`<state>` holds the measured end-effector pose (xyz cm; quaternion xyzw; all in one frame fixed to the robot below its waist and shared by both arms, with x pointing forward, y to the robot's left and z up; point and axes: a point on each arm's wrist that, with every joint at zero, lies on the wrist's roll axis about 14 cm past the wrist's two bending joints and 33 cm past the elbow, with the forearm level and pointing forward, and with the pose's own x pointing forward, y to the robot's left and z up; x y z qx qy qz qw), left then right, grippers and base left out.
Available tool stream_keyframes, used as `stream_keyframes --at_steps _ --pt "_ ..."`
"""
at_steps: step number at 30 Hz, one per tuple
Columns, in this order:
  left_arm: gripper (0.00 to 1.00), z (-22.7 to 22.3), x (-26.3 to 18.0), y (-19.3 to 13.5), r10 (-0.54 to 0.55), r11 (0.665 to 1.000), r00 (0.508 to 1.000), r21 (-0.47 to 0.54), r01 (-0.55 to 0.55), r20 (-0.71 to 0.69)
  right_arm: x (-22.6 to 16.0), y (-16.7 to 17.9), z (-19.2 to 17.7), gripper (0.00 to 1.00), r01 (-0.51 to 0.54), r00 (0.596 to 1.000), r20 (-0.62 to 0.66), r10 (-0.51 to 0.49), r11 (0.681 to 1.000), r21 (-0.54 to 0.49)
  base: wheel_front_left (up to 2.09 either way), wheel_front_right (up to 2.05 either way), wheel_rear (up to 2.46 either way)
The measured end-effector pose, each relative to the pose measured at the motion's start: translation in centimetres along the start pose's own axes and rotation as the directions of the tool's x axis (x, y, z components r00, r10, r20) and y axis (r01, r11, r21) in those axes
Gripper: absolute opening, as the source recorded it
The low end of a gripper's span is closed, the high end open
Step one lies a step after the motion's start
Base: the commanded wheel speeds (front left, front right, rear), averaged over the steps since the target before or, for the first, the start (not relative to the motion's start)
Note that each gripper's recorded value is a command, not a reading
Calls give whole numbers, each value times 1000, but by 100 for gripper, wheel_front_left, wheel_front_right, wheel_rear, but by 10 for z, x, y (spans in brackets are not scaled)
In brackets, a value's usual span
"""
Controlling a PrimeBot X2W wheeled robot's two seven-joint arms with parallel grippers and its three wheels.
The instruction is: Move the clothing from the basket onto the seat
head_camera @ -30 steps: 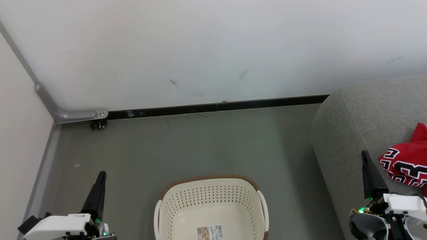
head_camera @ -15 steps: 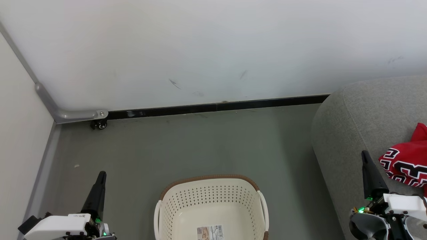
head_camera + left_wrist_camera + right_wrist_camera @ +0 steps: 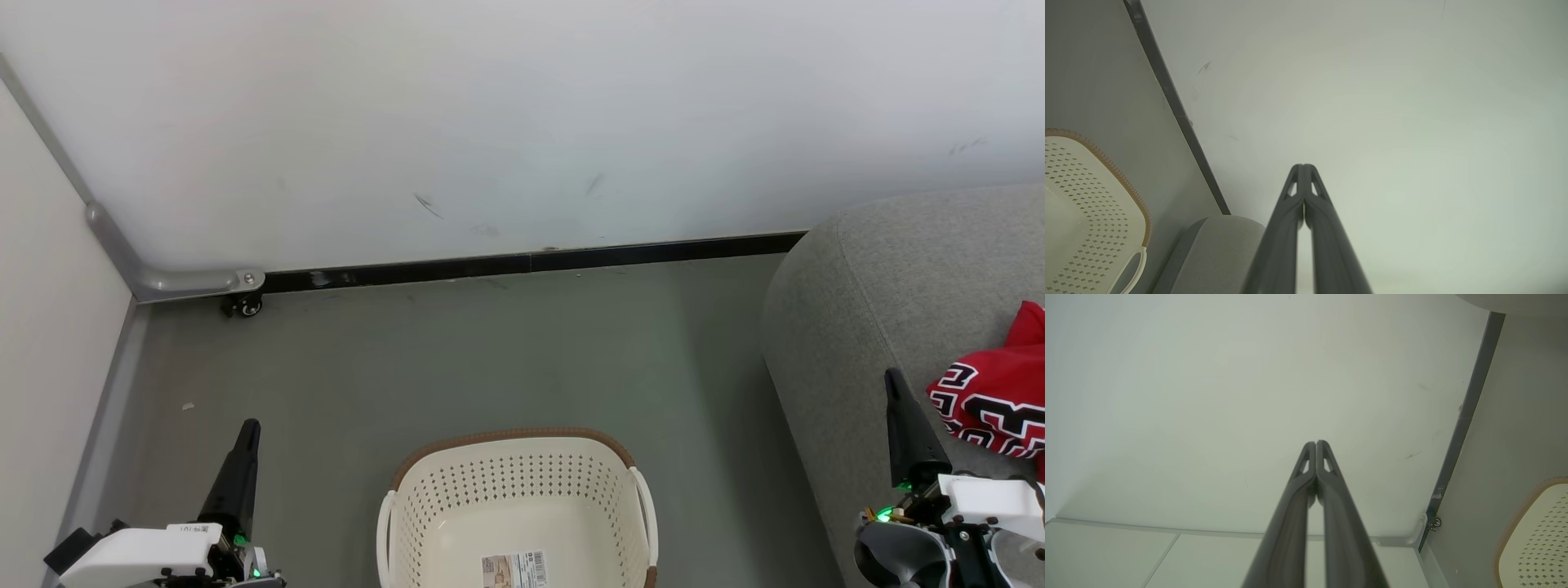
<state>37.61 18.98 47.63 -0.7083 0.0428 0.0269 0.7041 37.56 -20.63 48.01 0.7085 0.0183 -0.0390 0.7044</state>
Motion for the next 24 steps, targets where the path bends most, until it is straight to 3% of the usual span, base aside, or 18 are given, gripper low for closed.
stream_keyframes --at_steps 24 --pt "0 0 0 -1 -3 1000 1000 0 3 0 0 0 0 0 0 1000 0 0 1000 0 0 0 0"
